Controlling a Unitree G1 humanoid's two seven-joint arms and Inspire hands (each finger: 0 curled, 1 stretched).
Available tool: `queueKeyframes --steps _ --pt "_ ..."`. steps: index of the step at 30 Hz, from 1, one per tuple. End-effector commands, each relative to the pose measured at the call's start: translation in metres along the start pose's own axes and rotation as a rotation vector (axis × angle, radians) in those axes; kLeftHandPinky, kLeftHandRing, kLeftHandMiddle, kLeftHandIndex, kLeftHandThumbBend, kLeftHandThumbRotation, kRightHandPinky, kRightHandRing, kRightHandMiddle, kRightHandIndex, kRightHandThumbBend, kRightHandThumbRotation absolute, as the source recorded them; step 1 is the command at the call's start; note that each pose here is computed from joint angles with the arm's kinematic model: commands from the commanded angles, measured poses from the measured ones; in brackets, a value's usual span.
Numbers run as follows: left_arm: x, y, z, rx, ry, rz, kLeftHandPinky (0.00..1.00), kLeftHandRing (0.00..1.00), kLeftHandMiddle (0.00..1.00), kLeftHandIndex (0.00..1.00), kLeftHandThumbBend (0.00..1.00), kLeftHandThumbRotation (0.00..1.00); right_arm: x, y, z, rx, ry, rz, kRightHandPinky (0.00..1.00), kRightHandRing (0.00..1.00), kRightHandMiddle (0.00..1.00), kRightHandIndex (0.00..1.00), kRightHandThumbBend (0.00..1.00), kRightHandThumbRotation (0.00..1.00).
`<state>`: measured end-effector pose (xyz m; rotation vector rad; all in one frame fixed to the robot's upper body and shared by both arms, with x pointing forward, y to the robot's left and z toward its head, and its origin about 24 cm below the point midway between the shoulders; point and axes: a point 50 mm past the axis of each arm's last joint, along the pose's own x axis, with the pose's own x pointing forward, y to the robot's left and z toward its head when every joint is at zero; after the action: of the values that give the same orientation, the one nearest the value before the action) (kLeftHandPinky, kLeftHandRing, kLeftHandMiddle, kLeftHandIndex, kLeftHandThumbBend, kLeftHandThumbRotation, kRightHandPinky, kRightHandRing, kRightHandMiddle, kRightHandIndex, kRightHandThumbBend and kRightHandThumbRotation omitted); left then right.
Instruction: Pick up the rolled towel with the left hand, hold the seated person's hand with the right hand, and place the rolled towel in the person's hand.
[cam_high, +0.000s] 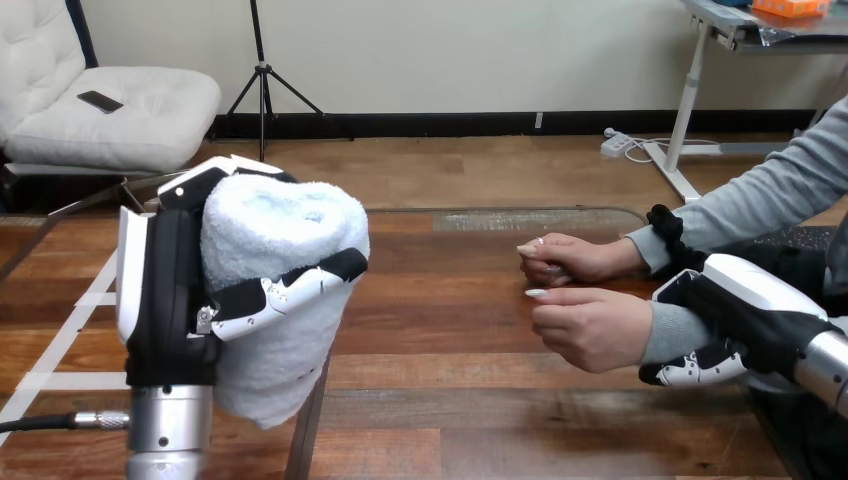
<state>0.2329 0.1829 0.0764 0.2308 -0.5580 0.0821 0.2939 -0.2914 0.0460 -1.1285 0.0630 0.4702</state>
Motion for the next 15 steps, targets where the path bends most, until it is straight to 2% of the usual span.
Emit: queueKeyframes --steps 1,15 --pt "0.026 -0.005 0.006 -0.043 -0.094 0.027 0.29 0.34 0.39 0.39 0.70 0.00 0.014 -0.031 0.024 -0.010 -0.121 -0.115 0.15 0.19 0.25 0.27 0.45 0.00" --pt "0.038 -0.015 -0.009 -0.041 -0.071 0.004 0.32 0.36 0.39 0.40 0.70 0.00 0.015 -0.036 0.031 0.002 -0.158 -0.122 0.14 0.18 0.24 0.26 0.42 0.03"
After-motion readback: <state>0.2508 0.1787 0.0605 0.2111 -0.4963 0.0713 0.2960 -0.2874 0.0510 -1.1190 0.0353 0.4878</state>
